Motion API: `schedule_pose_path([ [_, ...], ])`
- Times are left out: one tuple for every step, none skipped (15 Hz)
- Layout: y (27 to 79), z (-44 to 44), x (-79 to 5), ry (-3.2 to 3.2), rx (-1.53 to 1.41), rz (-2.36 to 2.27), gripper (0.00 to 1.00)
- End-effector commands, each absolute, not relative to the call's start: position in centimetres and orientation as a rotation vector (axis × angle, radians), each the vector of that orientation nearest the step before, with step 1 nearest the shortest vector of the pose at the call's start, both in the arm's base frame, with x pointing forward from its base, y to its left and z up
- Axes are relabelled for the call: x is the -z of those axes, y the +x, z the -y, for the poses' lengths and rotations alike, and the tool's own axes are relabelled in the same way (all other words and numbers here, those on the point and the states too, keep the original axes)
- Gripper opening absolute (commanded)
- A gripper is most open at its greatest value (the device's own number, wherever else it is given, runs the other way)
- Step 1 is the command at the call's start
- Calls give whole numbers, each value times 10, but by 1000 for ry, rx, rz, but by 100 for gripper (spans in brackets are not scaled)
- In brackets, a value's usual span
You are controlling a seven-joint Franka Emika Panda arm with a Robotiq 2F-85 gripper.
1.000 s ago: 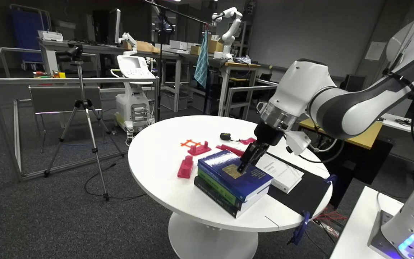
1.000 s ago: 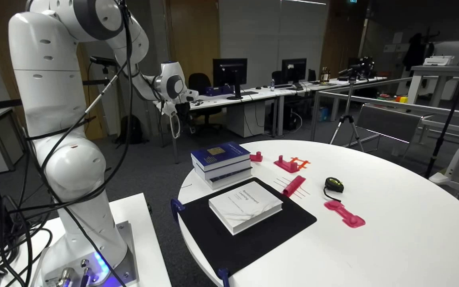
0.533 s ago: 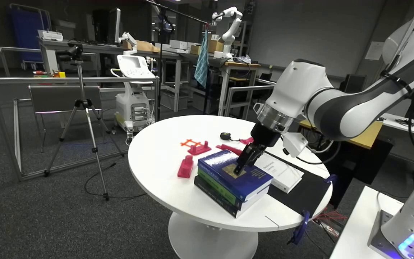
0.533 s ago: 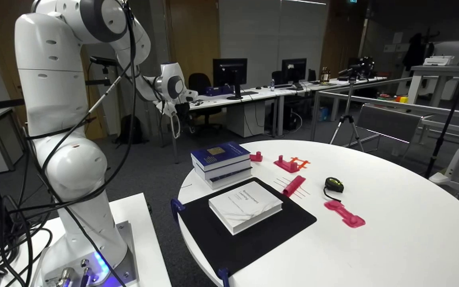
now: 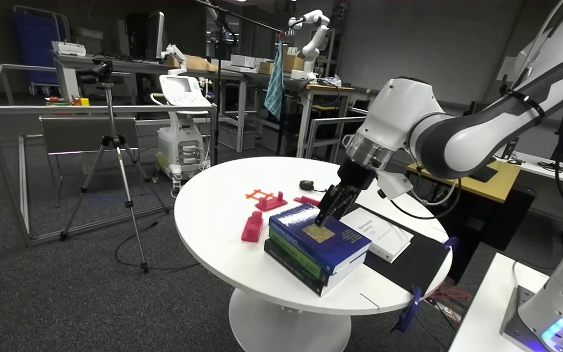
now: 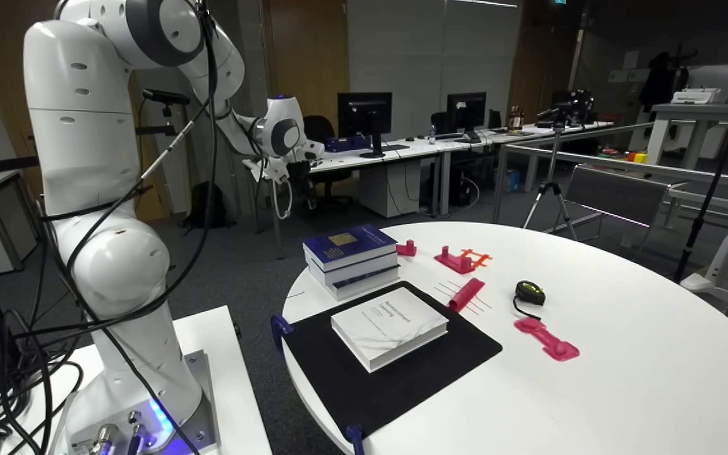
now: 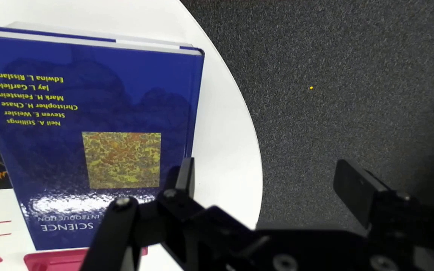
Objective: Move the blue book to the top of the white book on the right.
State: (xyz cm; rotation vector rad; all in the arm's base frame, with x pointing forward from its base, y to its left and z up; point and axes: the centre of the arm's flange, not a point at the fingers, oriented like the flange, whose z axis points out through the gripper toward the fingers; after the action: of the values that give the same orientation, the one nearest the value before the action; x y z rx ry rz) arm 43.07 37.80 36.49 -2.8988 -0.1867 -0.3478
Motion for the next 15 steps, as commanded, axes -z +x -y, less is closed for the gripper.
schedule_pose_path([
  [454,-378,-370,-2875,354,199,100],
  [457,-379,-365,-2878,352,200,100],
  [461,-380,-358,-2881,356,198,100],
  [463,-382,-352,-2882,348,189,100],
  [466,-384,-343,-2883,340,185,100],
  [469,-386,-334,-2887,322,178,100],
  [471,-388,-324,-2888,318,174,100],
  [472,-391,-316,-2894,304,176,100],
  [474,-393,-309,-2895,288,182,100],
  [474,-395,-301,-2897,270,196,100],
  [475,-398,-293,-2898,251,209,100],
  [475,-402,-287,-2900,235,217,100],
  [476,-404,-282,-2896,225,224,100],
  [475,-408,-276,-2893,203,234,100],
  [476,-411,-272,-2889,193,241,100],
])
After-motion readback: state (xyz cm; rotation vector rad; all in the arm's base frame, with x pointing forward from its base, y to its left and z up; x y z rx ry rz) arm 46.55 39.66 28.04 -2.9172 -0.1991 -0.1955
